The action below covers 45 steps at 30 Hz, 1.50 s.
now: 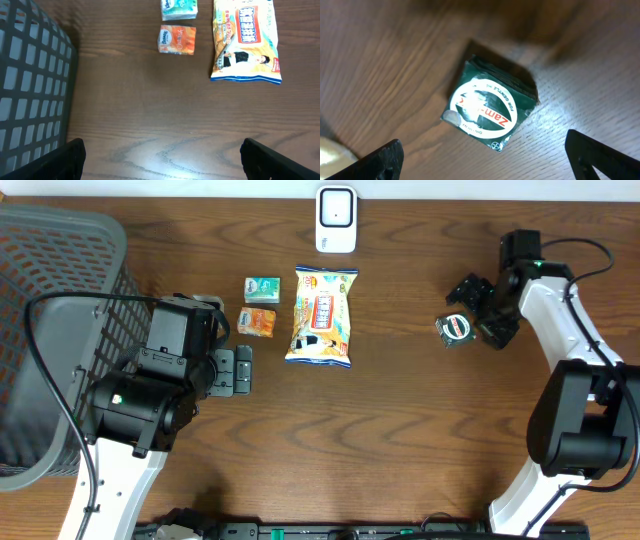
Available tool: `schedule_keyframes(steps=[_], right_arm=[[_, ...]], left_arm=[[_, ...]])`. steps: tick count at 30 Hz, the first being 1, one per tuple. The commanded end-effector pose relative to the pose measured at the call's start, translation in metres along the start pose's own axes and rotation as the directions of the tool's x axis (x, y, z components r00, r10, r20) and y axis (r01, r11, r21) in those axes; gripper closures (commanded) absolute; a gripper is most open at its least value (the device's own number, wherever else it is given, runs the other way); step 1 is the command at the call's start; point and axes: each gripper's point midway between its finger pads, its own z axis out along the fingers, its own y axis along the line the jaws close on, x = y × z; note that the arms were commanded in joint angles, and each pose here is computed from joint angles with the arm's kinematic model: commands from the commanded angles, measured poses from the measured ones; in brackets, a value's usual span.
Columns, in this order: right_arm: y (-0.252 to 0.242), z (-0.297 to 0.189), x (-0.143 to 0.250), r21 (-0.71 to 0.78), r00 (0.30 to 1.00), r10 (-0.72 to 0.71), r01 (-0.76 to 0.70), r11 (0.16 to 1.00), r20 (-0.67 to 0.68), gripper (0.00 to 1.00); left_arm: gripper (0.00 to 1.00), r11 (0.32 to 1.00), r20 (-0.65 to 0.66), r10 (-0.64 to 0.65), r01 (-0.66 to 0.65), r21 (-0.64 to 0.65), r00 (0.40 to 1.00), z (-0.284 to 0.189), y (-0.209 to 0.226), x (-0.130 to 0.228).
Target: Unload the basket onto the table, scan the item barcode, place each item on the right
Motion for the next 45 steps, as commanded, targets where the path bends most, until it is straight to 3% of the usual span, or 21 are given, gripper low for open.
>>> schedule_keyframes(steps=[1, 6, 16, 30, 43, 45], right_arm=[[-0.011, 0.002, 0.001, 0.052, 0.981, 0.185, -0.188, 0.981, 0.064, 0.04], [-0.011, 0.014, 0.0, 0.045, 0.961, 0.249, -0.256, 0.966, 0.121, 0.04], [0.012, 0.037, -0.006, -0.027, 0.952, 0.256, -0.255, 0.967, 0.166, 0.05], [-0.012, 0.052, 0.01, 0.09, 0.958, 0.262, -0.273, 0.958, 0.119, 0.04], [-0.017, 0.052, 0.007, 0.108, 0.956, 0.255, -0.271, 0.956, 0.145, 0.02], [-0.02, 0.052, 0.005, 0.117, 0.954, 0.253, -0.272, 0.955, 0.161, 0.05]], left_arm=[[0.02, 1.0, 0.006, 0.001, -0.001, -0.005, 1.0, -0.002, 0.001, -0.003], [0.02, 1.0, 0.006, 0.001, -0.001, -0.005, 1.0, -0.002, 0.001, -0.003], [0.02, 1.0, 0.006, 0.001, -0.001, -0.005, 1.0, -0.002, 0.001, -0.003], [0.02, 1.0, 0.006, 0.001, -0.001, -0.005, 1.0, -0.002, 0.001, -0.003], [0.02, 1.0, 0.005, 0.001, -0.001, -0.005, 1.0, -0.002, 0.001, -0.003], [0.02, 1.0, 0.005, 0.001, -0.001, -0.005, 1.0, -0.002, 0.001, -0.003]])
